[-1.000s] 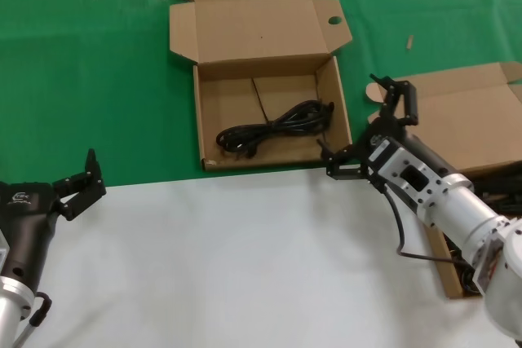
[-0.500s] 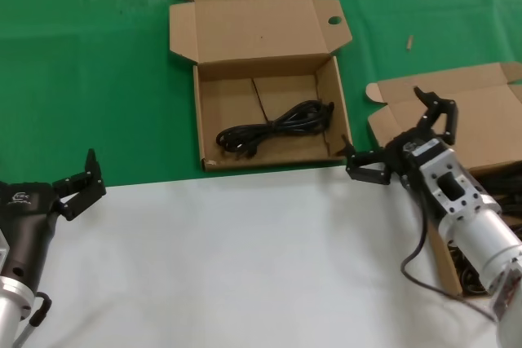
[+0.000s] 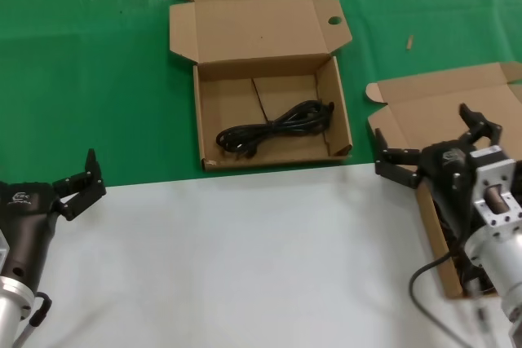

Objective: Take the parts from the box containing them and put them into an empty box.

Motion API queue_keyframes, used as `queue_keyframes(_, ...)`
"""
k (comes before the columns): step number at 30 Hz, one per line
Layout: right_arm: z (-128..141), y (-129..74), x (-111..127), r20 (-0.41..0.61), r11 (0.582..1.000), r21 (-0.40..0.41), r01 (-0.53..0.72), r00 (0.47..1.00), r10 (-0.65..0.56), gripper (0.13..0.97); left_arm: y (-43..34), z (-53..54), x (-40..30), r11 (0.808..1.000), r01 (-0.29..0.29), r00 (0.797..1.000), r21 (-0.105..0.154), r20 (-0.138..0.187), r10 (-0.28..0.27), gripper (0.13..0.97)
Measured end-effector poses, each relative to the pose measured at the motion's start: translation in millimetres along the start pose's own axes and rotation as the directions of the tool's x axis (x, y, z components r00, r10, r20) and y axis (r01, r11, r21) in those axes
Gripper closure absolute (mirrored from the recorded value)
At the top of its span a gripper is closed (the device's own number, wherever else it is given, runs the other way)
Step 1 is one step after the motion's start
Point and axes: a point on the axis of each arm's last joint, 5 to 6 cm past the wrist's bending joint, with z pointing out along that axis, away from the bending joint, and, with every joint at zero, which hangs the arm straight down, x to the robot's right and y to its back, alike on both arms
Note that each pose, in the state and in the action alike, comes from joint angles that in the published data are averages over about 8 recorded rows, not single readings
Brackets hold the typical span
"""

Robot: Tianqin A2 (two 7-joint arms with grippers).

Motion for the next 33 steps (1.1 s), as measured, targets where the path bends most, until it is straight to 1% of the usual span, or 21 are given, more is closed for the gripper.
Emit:
queue_keyframes(4,-9,-1,1,-0.030,0.998,0.002,-0.068,0.997,0.068,0.130,0.0,0.0,0.0,1.000,0.000,1.000,0.000,0.000,0.000,0.132)
queue_keyframes(8,-13,-2,1,-0.044,0.995,0.004,-0.100,0.994,0.101,0.130,0.0,0.0,0.0,1.000,0.000,1.000,0.000,0.000,0.000,0.132)
queue_keyframes(33,-14,-2,2,-0.046,0.994,0.005,-0.105,0.993,0.105,0.130,0.0,0.0,0.0,1.000,0.000,1.000,0.000,0.000,0.000,0.132)
